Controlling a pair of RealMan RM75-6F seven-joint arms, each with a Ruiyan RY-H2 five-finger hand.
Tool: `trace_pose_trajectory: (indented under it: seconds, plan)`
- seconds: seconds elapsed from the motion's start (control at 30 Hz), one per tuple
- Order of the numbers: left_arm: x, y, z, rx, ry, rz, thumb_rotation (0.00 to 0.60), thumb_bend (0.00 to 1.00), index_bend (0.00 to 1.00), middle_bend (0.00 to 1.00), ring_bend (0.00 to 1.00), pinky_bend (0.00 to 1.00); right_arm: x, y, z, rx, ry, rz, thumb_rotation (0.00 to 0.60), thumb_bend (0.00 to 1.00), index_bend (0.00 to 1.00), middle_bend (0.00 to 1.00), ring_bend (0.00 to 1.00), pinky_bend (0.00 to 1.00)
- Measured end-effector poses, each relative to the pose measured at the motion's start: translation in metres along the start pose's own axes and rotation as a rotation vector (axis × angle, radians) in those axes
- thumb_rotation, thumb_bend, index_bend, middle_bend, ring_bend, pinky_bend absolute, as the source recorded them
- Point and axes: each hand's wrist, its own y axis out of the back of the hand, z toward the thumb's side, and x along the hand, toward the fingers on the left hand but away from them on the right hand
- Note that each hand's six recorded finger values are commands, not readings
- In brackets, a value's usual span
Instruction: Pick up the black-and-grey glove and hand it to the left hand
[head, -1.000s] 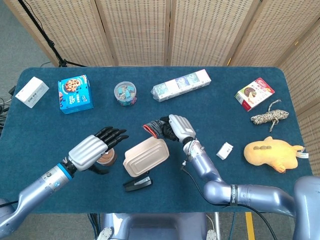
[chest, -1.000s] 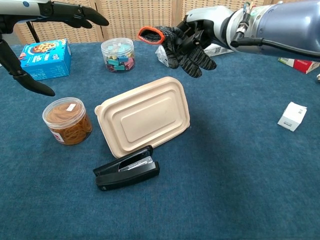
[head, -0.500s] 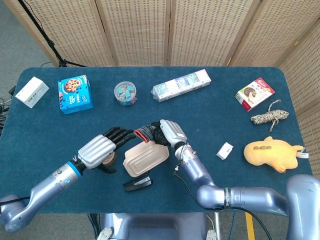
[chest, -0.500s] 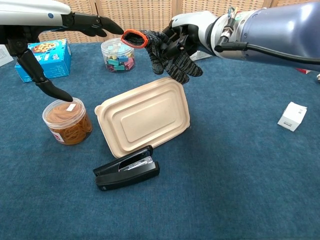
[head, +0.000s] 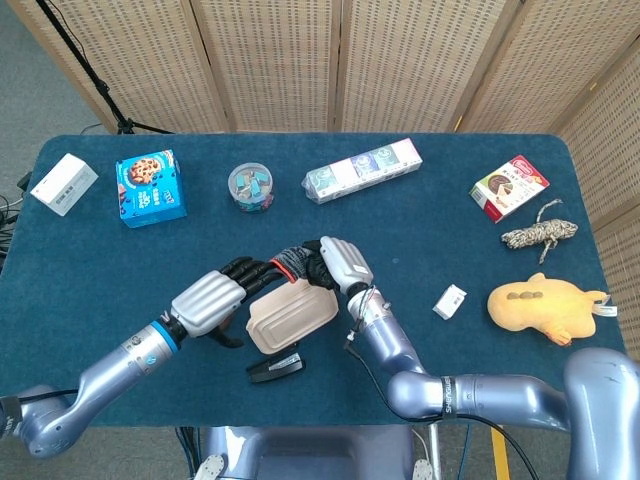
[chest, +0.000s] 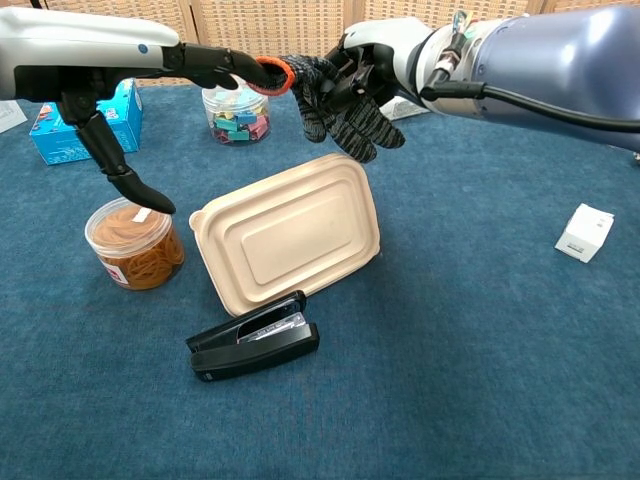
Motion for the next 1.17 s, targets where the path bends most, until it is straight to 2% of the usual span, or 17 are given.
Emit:
trace_pose_trajectory:
  seconds: [0.3,0.67,1.17]
  plan:
    - [0.011,0.003,-0.001,-0.006,0.024,0.013,0.6,0.0,0.0,0.0,0.0,0.0,0.003,0.0,-0.003,-0.017,-0.053,-0.032,0.6,0.88,0.54,0.51,0.39,0.45]
    - [0.02,0.006,0.002,-0.011,0.04,0.018,0.6,0.0,0.0,0.0,0.0,0.0,0.006,-0.002,-0.001,-0.089,-0.116,-0.063,0.6,0.89,0.54,0.51,0.39,0.45]
    - [0.029,0.016,0.006,0.012,0.067,0.017,0.6,0.0,0.0,0.0,0.0,0.0,0.008,-0.001,0.0,-0.18,-0.162,-0.042,0.6,0.9,0.54,0.51,0.39,0.45]
